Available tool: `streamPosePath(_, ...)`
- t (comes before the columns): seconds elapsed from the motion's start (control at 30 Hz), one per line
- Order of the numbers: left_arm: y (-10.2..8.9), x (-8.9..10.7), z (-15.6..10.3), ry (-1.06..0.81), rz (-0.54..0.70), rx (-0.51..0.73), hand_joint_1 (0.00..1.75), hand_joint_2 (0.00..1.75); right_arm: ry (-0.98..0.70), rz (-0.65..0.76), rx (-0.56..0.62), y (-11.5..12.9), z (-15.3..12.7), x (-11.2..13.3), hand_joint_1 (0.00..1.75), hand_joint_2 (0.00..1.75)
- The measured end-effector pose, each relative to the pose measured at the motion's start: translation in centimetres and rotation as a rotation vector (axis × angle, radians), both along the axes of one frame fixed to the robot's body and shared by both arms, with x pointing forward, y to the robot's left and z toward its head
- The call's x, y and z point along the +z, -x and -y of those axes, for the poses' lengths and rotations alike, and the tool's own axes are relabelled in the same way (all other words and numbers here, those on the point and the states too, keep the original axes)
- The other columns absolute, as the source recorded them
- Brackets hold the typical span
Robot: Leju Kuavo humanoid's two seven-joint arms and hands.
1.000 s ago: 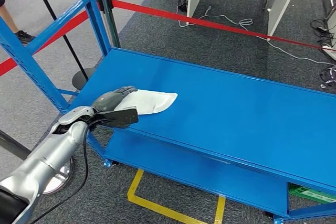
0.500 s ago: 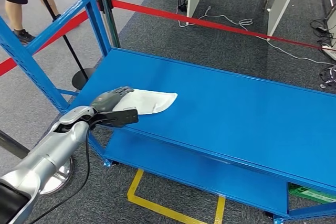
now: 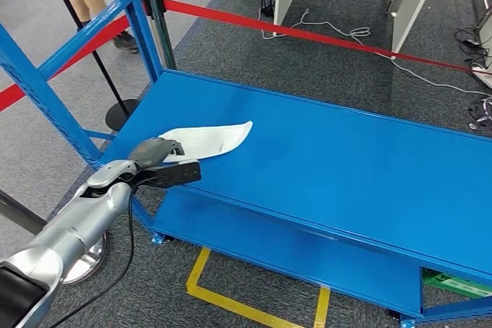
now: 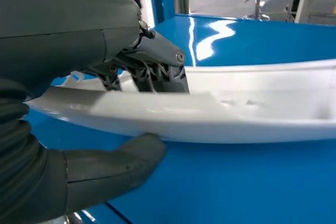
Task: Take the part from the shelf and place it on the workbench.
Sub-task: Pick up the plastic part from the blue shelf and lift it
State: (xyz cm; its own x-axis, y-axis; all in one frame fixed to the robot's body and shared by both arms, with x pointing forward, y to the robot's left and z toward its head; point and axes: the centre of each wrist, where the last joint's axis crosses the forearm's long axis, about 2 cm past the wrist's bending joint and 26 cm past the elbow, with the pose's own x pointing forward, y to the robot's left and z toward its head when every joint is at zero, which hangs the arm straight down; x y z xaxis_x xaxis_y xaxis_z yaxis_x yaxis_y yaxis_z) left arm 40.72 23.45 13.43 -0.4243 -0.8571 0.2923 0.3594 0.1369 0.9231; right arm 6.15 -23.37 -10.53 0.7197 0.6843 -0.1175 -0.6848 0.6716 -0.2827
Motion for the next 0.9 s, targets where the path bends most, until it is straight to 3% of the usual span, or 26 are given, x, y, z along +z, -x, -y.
streamPosePath(0.9, 0.05, -0.2, -0.85, 0.041, 0.012, 0.041, 1.75, 1.75, -0.005, 0.003, 0.002, 0.02, 0.09, -0.01, 0.0, 1.75)
